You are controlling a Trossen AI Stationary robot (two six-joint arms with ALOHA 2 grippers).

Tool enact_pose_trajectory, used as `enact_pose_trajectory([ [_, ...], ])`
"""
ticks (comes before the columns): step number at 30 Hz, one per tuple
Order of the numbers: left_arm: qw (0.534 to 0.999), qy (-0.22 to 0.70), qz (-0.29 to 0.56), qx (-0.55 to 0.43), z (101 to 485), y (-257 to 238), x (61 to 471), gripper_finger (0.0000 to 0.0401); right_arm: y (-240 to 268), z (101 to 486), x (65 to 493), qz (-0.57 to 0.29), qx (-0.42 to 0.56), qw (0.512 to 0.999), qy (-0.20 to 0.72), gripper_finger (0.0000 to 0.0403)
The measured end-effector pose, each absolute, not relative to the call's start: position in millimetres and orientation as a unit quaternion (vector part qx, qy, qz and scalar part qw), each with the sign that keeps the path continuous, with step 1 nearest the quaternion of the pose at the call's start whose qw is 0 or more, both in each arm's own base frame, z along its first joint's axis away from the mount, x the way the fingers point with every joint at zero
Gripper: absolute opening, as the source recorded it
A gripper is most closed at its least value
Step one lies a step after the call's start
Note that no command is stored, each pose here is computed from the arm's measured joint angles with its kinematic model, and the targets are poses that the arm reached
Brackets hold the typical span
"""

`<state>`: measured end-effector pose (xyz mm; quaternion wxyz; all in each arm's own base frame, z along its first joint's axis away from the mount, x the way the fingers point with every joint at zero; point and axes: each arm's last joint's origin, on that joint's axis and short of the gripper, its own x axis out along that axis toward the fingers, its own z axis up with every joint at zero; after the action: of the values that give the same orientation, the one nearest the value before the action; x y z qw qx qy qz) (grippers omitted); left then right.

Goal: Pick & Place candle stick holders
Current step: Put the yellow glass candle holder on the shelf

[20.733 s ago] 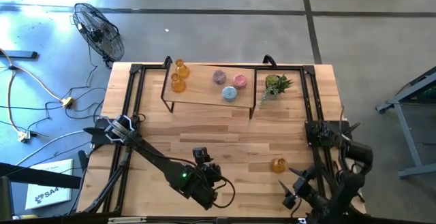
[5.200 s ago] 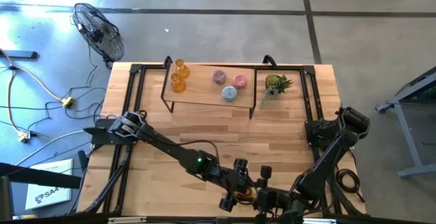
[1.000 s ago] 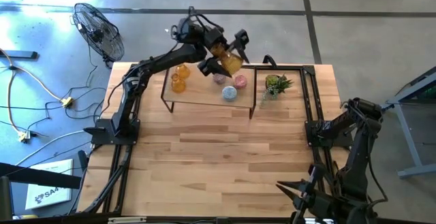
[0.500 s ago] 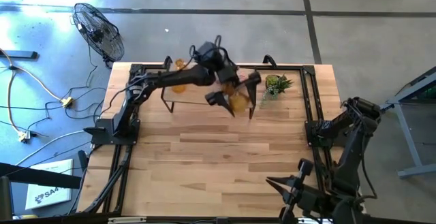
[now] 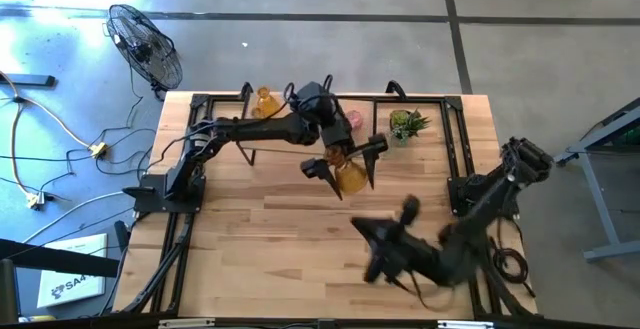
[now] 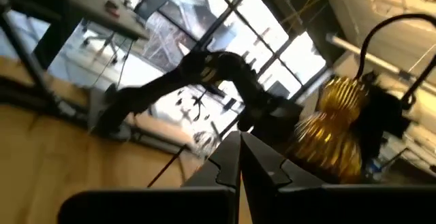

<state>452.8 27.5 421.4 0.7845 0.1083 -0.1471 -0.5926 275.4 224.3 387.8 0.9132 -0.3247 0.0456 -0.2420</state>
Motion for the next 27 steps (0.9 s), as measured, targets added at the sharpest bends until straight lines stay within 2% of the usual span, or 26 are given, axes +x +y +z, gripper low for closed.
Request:
enact_pose_trajectory([
  [6,0.778,-0.144,-0.602,0.108,422,23,452,0.0293,184,396,303,-0.293,-0.283,0.913,0.024,0.0003],
  [13,0.774,-0.125,-0.613,0.098,420,25,452,0.0304,177,393,309,-0.287,-0.307,0.907,0.031,0.0003],
  [17,0.769,-0.125,-0.619,0.101,420,24,452,0.0269,175,393,311,-0.279,-0.302,0.911,0.026,0.0001],
  [24,0.780,-0.145,-0.599,0.108,424,25,451,0.0172,174,395,309,-0.286,-0.295,0.911,0.026,0.0001],
  [27,0.790,-0.152,-0.584,0.108,425,30,451,0.0155,172,396,310,-0.296,-0.301,0.906,0.033,0.0000],
])
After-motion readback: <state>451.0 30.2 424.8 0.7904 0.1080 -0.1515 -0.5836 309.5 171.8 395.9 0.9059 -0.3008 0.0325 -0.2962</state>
